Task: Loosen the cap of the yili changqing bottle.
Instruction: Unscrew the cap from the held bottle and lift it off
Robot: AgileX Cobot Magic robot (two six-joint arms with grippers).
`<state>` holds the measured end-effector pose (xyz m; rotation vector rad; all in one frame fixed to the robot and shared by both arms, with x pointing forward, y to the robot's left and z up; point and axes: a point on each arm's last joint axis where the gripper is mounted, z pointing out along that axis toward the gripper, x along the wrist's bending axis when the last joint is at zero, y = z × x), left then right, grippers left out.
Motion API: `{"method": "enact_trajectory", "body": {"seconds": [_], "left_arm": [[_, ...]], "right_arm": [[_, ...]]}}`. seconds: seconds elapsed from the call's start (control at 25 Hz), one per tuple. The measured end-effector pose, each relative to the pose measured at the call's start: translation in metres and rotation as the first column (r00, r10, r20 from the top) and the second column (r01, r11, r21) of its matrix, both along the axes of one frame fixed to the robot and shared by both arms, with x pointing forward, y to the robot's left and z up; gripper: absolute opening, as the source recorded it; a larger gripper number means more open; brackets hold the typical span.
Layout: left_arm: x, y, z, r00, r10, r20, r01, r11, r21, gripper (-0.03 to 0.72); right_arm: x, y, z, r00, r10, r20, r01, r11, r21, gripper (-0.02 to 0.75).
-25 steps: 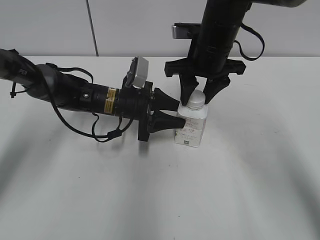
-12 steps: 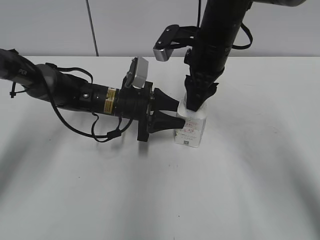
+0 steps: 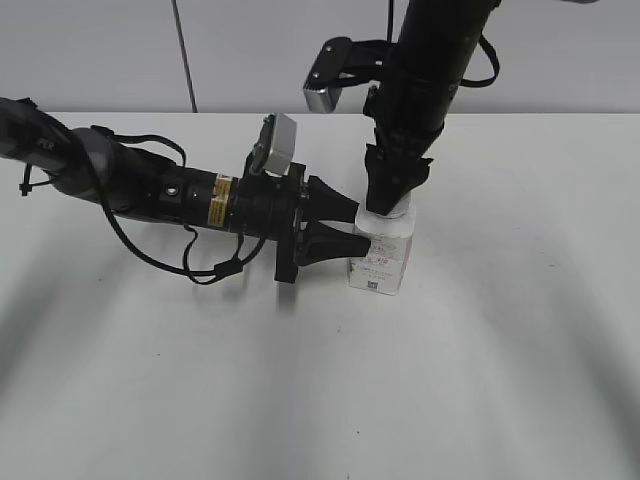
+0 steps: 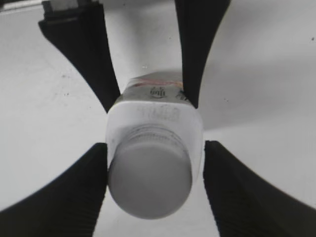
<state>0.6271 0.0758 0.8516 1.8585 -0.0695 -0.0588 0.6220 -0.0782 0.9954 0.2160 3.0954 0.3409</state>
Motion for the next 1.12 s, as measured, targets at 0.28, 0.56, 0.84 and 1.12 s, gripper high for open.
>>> {"method": "enact_trajectory", "body": {"seconds": [0.28,0.56,0.84,1.12], "left_arm": [[0.0,0.0,0.0,1.0,0.0,0.0,0.0,1.0,0.0,0.354],[0.0,0.0,0.0,1.0,0.0,0.0,0.0,1.0,0.0,0.354],[0.0,0.0,0.0,1.0,-0.001,0.0,0.001,1.0,-0.001,0.354],[0.0,0.0,0.0,1.0,-0.001,0.0,0.001,1.0,-0.001,0.354]], "right_arm": [[0.007,0.007,0.027,0.987,-0.159,0.019,0.156,0.984,0.088,0.598],[0.002,0.004,0.045,0.709,-0.688,-0.158,0.704,0.703,0.1,0.587],[0.002,0.001,0.039,0.412,-0.884,-0.223,0.908,0.419,0.017,0.586],[-0.003,-0.002,0.024,0.361,-0.905,-0.223,0.924,0.379,-0.044,0.586]]}}
